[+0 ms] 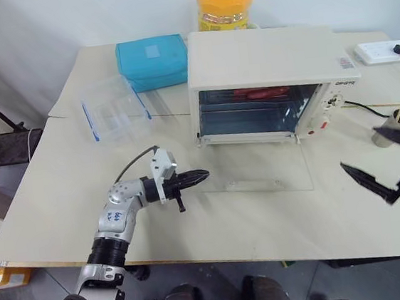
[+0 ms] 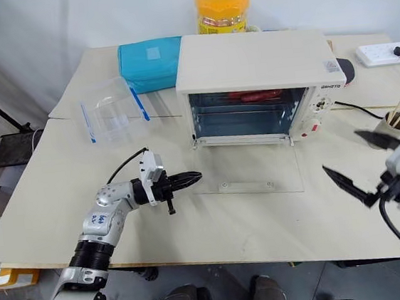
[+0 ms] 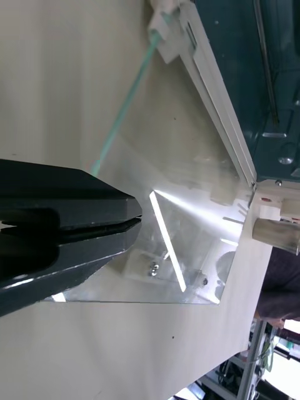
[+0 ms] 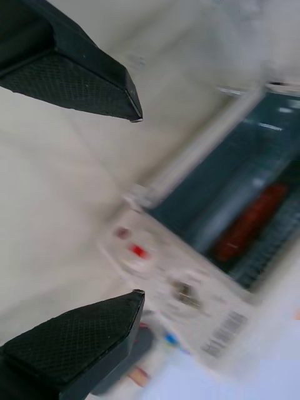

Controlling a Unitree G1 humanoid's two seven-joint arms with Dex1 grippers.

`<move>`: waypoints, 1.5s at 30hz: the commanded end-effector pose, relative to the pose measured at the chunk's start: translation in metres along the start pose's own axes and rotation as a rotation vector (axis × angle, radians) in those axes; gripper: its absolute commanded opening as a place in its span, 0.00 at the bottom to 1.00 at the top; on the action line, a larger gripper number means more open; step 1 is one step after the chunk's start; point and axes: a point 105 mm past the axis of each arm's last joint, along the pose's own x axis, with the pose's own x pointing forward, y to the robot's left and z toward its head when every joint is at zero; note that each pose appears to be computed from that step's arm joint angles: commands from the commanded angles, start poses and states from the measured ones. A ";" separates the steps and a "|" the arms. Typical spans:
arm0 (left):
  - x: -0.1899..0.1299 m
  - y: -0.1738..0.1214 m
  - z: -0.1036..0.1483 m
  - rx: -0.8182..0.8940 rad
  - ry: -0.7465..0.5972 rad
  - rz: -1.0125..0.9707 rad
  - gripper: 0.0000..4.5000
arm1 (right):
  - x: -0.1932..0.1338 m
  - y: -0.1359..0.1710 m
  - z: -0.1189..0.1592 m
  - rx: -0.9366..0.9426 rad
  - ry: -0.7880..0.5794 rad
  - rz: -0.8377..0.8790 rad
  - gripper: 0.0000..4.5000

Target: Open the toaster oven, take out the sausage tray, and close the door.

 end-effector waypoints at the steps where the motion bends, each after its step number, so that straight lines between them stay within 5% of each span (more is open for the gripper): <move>1: -0.011 0.001 0.015 0.022 -0.070 0.030 0.01 | 0.013 0.001 0.012 -0.037 -0.021 0.001 1.00; 5: -0.023 0.000 0.023 -0.001 -0.125 0.060 0.01 | 0.032 0.012 0.018 -0.071 -0.070 0.052 1.00; 8: -0.043 -0.006 0.032 -0.008 -0.160 0.085 0.13 | 0.065 0.045 0.027 -0.062 -0.174 0.138 1.00; 21: -0.089 -0.022 0.047 0.053 -0.142 0.218 0.99 | 0.164 0.065 0.040 -0.481 -0.232 -0.021 1.00; 26: -0.088 -0.026 0.049 0.080 -0.156 0.249 0.99 | 0.189 0.060 0.028 -0.622 -0.108 -0.090 1.00; 42: -0.065 -0.030 0.058 0.076 -0.182 0.203 0.99 | 0.226 0.054 0.029 -0.772 -0.077 -0.145 1.00; 45: -0.064 -0.029 0.059 0.077 -0.185 0.201 1.00 | 0.231 0.055 0.033 -0.789 -0.102 -0.155 0.85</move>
